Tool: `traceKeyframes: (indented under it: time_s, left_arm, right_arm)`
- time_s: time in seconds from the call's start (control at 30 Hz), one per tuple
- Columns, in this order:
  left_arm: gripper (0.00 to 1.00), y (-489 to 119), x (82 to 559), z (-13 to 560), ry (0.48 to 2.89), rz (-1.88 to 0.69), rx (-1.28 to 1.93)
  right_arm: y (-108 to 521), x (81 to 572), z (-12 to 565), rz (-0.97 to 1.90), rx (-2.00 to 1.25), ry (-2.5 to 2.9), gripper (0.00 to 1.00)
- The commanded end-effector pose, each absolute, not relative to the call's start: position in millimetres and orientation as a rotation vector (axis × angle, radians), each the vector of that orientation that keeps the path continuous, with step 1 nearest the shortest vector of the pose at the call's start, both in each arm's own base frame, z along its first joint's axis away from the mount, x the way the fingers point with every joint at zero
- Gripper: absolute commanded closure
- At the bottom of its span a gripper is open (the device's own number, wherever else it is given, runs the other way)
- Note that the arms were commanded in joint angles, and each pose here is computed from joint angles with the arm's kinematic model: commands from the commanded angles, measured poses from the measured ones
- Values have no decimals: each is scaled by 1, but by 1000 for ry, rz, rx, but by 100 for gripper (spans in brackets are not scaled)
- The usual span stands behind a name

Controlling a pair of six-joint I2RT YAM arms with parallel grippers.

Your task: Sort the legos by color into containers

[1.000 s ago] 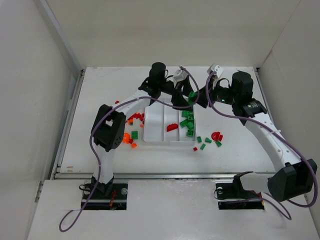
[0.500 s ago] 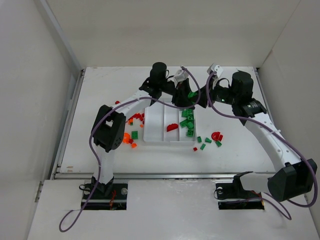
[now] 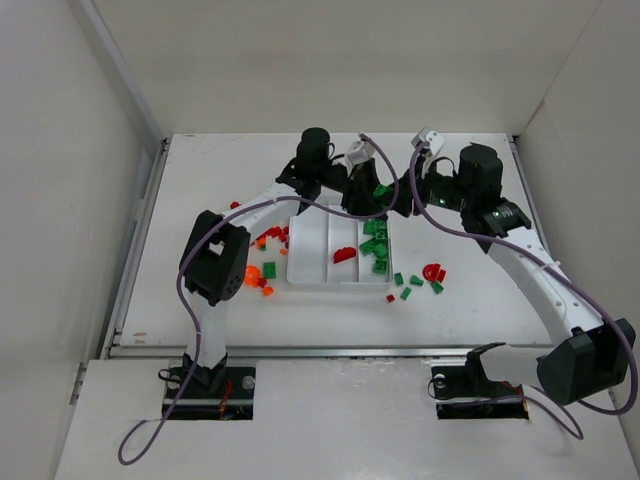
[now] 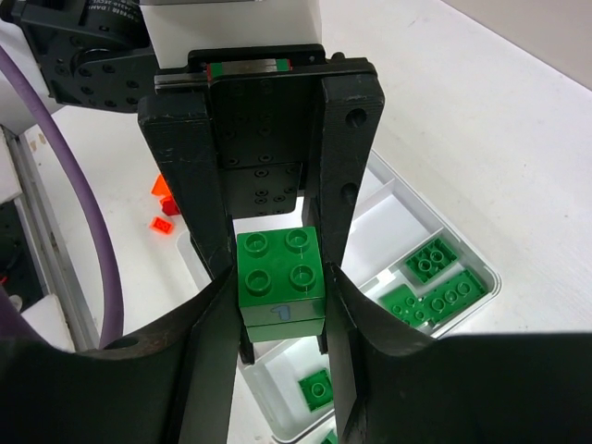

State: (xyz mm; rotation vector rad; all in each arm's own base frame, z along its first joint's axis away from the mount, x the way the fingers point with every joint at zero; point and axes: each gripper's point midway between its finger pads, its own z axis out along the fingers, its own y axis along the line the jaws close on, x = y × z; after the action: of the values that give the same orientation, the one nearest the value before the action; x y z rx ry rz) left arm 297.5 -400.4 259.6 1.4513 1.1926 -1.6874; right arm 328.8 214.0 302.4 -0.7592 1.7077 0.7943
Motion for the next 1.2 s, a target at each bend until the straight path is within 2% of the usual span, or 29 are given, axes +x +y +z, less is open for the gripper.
traceKeyframes:
  time_s: [0.0, 0.6, 1.0, 1.1, 1.17]
  left_arm:
    - [100, -387, 304, 270, 1236, -1664, 1399]
    - [100, -380, 309, 261, 1266, -1662, 1380]
    - [100, -378, 314, 260, 1275, -1649, 1365]
    - [100, -376, 323, 260, 1307, -1629, 1325]
    - [100, -374, 328, 261, 1336, -1610, 1288]
  right_arm:
    - [192, 347, 359, 635, -645, 1566, 100]
    - [182, 348, 410, 576, -566, 1460, 100]
    - [172, 349, 421, 532, -509, 1448, 100]
    - [166, 359, 399, 500, -472, 1506, 100]
    - [165, 372, 357, 494, -431, 1613, 100]
